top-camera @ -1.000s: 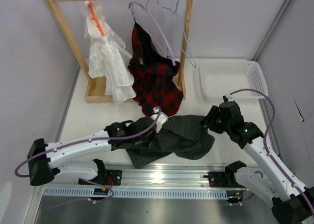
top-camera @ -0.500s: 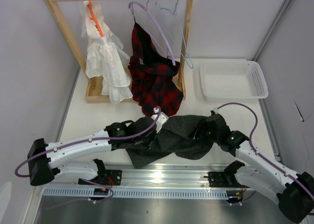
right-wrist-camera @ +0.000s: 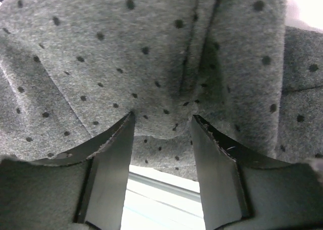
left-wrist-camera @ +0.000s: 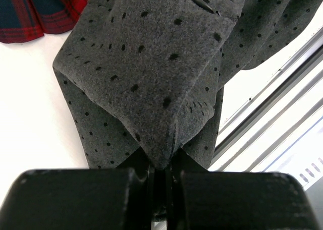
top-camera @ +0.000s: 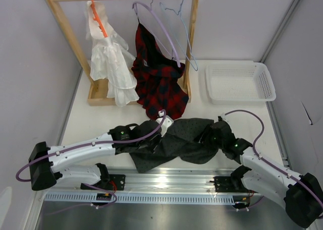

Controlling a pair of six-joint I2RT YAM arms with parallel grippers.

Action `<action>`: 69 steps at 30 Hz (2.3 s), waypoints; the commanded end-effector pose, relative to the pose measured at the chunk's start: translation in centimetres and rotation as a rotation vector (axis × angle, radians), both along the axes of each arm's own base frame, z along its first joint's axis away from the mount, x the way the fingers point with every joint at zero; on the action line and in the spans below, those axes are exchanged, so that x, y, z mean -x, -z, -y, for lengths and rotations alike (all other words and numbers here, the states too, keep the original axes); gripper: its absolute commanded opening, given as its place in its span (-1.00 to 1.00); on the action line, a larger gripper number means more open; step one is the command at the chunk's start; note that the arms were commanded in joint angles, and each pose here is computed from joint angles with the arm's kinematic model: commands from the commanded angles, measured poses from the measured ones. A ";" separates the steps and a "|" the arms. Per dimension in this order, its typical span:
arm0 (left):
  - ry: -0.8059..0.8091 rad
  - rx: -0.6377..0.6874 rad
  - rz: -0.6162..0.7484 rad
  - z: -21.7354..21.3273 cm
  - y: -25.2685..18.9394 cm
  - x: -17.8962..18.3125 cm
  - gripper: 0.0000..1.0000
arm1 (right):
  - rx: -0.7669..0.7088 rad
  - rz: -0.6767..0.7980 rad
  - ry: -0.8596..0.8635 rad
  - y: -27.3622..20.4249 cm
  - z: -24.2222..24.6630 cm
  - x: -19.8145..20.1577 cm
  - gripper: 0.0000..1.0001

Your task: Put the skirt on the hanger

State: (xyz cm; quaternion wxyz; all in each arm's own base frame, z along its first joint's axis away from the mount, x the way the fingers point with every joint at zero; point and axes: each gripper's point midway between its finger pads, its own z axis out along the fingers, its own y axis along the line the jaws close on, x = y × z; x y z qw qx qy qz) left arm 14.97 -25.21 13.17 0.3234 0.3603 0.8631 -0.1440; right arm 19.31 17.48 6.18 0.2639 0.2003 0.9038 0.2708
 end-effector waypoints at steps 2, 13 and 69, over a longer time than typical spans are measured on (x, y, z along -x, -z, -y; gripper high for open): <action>-0.006 0.021 -0.011 0.4 0.1 0.0 -1.00 | -0.045 0.087 0.071 -1.1 0.1 -1.6 0.01; -0.029 -0.017 0.022 -0.5 -0.6 -0.7 -1.00 | -0.089 0.194 0.104 -5.8 0.3 -3.3 -1.00; -0.194 0.012 -0.292 -3.7 2.8 -2.1 -0.70 | -0.146 0.123 0.130 -8.7 6.5 -2.0 -1.00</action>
